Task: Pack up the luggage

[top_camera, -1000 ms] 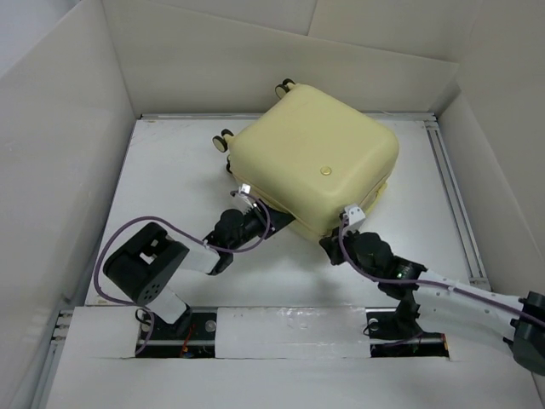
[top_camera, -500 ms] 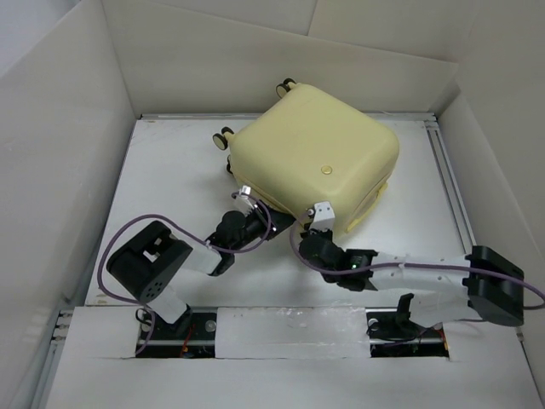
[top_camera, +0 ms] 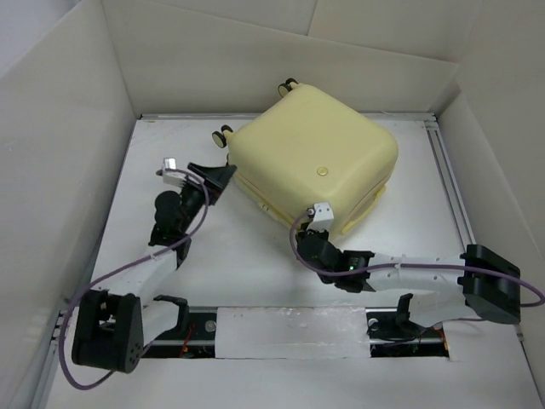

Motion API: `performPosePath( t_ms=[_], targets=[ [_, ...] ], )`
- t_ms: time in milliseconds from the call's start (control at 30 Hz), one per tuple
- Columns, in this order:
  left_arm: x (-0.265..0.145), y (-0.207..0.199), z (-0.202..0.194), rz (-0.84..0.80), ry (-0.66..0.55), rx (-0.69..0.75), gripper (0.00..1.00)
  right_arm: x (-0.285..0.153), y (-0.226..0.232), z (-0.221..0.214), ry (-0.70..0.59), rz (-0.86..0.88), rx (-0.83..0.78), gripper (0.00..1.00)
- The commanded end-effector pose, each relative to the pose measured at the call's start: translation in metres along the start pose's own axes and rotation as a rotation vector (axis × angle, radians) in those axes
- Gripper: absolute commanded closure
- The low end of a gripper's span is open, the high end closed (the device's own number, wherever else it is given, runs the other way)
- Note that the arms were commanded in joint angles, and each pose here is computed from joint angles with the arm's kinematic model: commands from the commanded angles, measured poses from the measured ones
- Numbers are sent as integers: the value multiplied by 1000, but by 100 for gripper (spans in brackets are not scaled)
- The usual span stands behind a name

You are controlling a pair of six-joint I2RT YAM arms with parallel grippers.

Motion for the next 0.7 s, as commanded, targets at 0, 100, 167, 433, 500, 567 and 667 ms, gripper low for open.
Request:
performPosePath(
  t_ms=[0, 100, 167, 433, 500, 567, 667],
  targets=[
    [12, 11, 44, 89, -64, -47, 5, -17, 29, 45, -125, 149, 142, 100],
    [37, 16, 78, 97, -66, -92, 4, -17, 31, 43, -119, 170, 118, 100],
    [51, 23, 87, 81, -35, -171, 4, -19, 35, 48, -127, 197, 120, 100],
    [112, 17, 115, 15, 72, -190, 0, -23, 43, 50, -132, 242, 107, 100],
    [122, 10, 123, -1, 61, -170, 0, -22, 41, 46, -125, 239, 101, 100],
    [128, 7, 129, -13, 48, -153, 0, -22, 42, 45, -123, 248, 91, 100],
    [147, 5, 140, -13, 48, -141, 0, -25, 43, 43, -123, 256, 88, 100]
  ],
)
Point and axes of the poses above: each gripper's point midway between its finger pads, its own x axis out along the fingers, its own y axis along the line the jaws close on, z = x × y, the point moved 4 cm from there along -x, back along the fingers, and after that the axes turned 13 degrees about -x, right-handed, at the moved point
